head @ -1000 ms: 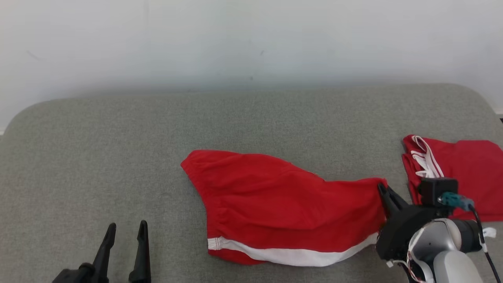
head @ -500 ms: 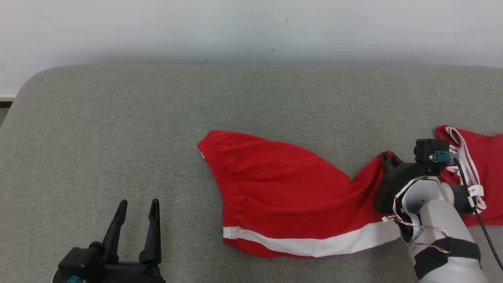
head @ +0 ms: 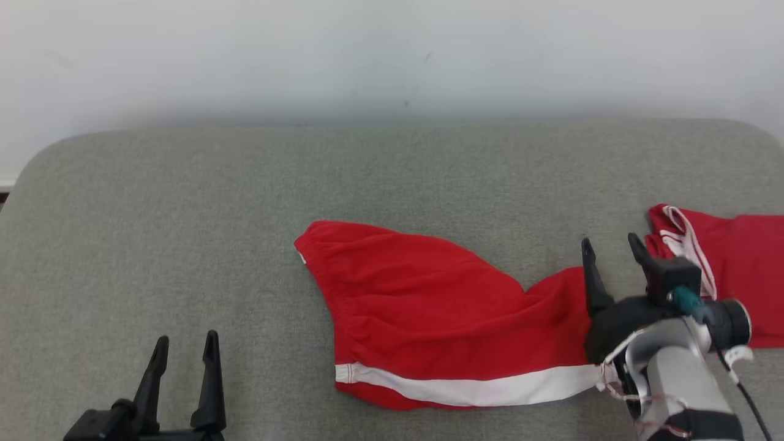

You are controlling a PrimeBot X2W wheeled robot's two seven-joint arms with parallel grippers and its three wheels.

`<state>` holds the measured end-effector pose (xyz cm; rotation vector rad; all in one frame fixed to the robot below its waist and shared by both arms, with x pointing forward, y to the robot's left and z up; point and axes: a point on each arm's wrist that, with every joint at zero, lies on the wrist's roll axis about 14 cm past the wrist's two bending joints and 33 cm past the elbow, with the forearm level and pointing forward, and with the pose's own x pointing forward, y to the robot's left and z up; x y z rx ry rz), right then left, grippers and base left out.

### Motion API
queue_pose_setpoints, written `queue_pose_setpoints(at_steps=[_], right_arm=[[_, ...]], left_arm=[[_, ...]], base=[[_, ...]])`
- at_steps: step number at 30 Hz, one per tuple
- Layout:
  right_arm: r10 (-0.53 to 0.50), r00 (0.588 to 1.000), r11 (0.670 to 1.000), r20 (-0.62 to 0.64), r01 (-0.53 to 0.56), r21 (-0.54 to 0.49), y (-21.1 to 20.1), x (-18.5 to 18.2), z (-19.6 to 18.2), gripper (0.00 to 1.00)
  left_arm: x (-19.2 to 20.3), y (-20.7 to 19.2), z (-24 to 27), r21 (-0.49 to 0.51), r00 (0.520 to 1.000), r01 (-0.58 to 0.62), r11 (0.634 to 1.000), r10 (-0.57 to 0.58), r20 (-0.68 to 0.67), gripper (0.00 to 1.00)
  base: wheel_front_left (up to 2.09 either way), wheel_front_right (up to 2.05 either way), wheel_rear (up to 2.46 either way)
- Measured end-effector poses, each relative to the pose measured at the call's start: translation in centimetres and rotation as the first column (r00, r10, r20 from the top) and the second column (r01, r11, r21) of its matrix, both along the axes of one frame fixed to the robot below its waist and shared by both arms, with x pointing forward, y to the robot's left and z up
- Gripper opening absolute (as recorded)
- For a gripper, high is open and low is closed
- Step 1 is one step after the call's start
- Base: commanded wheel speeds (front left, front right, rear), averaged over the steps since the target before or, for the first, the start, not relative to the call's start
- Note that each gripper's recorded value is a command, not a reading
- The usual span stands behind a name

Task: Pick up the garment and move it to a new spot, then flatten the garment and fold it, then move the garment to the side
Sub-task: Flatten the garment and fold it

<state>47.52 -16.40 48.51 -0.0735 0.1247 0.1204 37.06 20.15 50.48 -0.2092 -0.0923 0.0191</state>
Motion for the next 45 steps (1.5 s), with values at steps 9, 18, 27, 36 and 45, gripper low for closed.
queue_pose_setpoints(at_steps=[9, 18, 27, 36, 45], right_arm=[[0.016, 0.989, 1.0, 0.15, -0.018, 0.017, -0.4, -5.4, 2.3, 1.0], [0.025, 0.973, 0.999, 0.228, -0.035, 0.041, 0.2, -10.0, 3.7, 1.0], [-0.041, 0.982, 0.995, 0.184, 0.024, 0.096, -1.1, -13.1, 1.7, 1.0], [-0.063, 0.984, 0.991, 0.165, 0.043, 0.124, -1.5, -13.4, 1.2, 1.0], [-0.06, 0.987, 0.99, 0.152, 0.039, 0.139, -1.3, -13.3, 0.9, 1.0]], left_arm=[[-1.5, -0.5, 0.5, 0.006, 1.0, 0.005, 1.0, -0.005, 0.014, 1.0], [-2.6, -1.4, 0.9, 0.017, 0.999, 0.028, 0.999, -0.029, 0.025, 1.0], [-3.3, -2.3, 0.1, 0.027, 0.999, 0.052, 0.998, -0.052, 0.001, 1.0], [-3.1, -2.8, -0.3, 0.029, 0.998, 0.068, 0.997, -0.068, -0.011, 1.0], [-2.8, -3.0, -0.4, 0.03, 0.997, 0.078, 0.997, -0.077, -0.016, 1.0]], base=[[0.0, 0.0, 0.0], [0.0, 0.0, 0.0], [0.0, 0.0, 0.0], [0.0, 0.0, 0.0], [0.0, 0.0, 0.0]])
